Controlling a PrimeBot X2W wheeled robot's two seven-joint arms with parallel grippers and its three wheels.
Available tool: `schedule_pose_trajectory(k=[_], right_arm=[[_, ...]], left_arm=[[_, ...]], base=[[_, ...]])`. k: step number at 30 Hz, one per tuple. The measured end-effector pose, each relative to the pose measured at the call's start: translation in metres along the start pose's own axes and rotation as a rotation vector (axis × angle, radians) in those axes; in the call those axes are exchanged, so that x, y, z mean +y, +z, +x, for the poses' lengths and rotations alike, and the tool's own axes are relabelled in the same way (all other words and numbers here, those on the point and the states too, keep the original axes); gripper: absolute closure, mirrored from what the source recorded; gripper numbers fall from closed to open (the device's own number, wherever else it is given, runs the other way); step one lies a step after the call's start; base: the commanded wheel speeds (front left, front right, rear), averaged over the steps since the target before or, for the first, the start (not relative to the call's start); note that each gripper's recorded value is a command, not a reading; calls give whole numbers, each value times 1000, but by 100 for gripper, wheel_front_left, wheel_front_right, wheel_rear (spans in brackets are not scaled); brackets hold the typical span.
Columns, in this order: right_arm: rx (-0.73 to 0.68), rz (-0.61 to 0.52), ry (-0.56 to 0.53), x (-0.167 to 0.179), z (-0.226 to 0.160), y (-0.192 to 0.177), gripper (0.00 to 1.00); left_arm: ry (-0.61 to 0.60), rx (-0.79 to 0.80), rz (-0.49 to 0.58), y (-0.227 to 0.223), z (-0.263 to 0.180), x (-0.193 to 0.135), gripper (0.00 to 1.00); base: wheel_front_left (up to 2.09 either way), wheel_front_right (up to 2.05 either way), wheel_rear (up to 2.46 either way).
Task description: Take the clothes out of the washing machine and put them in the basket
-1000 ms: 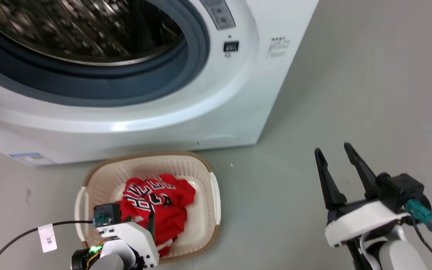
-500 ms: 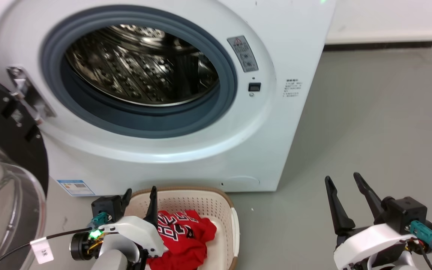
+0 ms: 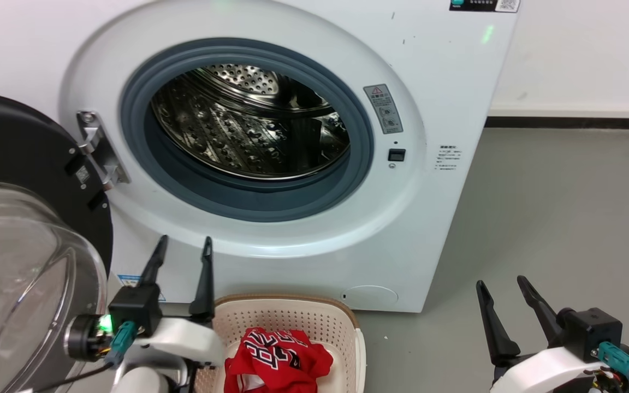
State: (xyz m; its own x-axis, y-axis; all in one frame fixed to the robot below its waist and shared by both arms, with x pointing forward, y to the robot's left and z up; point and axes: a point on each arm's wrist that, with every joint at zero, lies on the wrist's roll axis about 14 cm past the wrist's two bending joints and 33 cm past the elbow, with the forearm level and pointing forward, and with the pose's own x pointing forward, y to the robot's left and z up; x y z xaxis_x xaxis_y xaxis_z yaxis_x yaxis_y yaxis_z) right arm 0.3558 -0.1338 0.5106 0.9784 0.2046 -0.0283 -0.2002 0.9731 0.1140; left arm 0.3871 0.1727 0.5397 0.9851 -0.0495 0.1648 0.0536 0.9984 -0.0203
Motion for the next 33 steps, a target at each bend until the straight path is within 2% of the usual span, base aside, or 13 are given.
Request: schedule_pose_trajectory(k=[6,13,33], right_arm=[[-4,-17,11,4,-1,2,0],[-10,-39,-9,-2,-8,5,0],[-9,-74,-35,-9,-18,10,0]], left_arm=[[53,-38,57,16,-19,19,0],[100,44,50,0,-44,31,0],[87,103,10,-17,-49,27,0]], base=[[0,0,0],[0,0,0],[0,0,0]])
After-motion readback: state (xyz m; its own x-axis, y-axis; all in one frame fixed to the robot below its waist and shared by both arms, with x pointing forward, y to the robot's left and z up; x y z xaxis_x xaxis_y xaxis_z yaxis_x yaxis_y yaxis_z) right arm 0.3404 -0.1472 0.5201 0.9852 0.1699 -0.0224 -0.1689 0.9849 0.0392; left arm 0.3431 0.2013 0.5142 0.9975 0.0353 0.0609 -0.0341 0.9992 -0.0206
